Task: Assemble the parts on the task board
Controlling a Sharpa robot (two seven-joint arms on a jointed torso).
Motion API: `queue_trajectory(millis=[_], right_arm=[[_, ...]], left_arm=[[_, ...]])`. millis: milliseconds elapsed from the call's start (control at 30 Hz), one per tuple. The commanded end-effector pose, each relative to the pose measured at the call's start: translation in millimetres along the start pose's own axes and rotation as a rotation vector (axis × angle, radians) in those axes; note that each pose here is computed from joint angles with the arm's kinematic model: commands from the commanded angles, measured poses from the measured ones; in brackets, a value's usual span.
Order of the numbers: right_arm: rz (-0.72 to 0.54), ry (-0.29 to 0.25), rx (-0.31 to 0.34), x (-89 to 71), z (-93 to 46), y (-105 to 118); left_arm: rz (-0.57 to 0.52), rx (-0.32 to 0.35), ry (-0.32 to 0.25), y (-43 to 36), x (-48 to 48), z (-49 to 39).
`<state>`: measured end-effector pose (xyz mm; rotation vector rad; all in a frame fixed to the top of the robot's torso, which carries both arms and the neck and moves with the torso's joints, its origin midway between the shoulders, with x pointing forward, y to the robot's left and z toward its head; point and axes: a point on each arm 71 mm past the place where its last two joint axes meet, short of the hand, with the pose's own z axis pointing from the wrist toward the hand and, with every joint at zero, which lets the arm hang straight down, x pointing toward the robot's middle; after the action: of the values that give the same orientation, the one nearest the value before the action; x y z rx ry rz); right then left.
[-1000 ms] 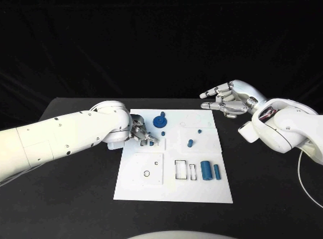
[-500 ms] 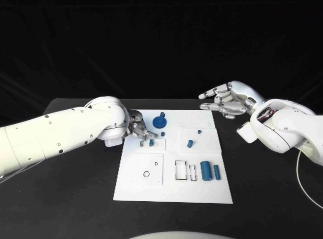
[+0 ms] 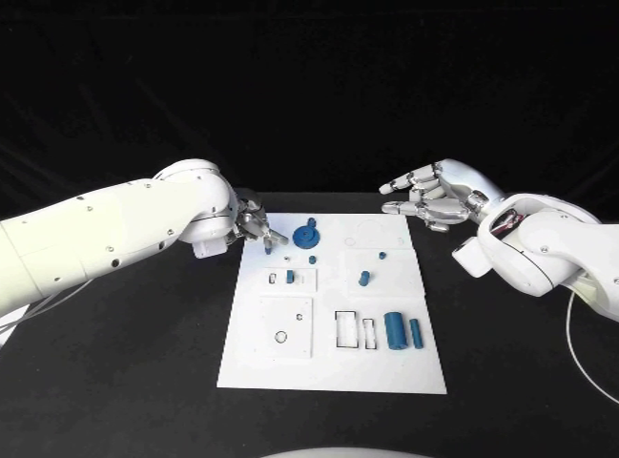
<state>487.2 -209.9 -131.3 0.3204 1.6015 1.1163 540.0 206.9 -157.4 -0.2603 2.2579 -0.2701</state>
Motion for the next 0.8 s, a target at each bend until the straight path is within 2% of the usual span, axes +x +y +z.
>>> queue_trajectory(millis=[33,167,333,600,800], right_arm=[[0.003,0.010,-0.004,1.5,1.0,0],[0.004,0.013,-0.003,2.2,1.6,0],[0.004,0.015,-0.002,2.8,2.2,0],[0.004,0.017,-0.003,3.3,2.7,0],[0.004,0.017,-0.004,3.7,3.0,0]], left_arm=[[0.053,-0.004,0.067,-0.8,-7.4,6.2],[0.103,-0.044,0.092,0.8,-17.0,12.9],[0.133,-0.072,0.112,0.7,-23.2,18.8],[0.140,-0.084,0.120,-1.4,-25.5,24.8],[0.137,-0.094,0.118,0.5,-25.9,29.3]])
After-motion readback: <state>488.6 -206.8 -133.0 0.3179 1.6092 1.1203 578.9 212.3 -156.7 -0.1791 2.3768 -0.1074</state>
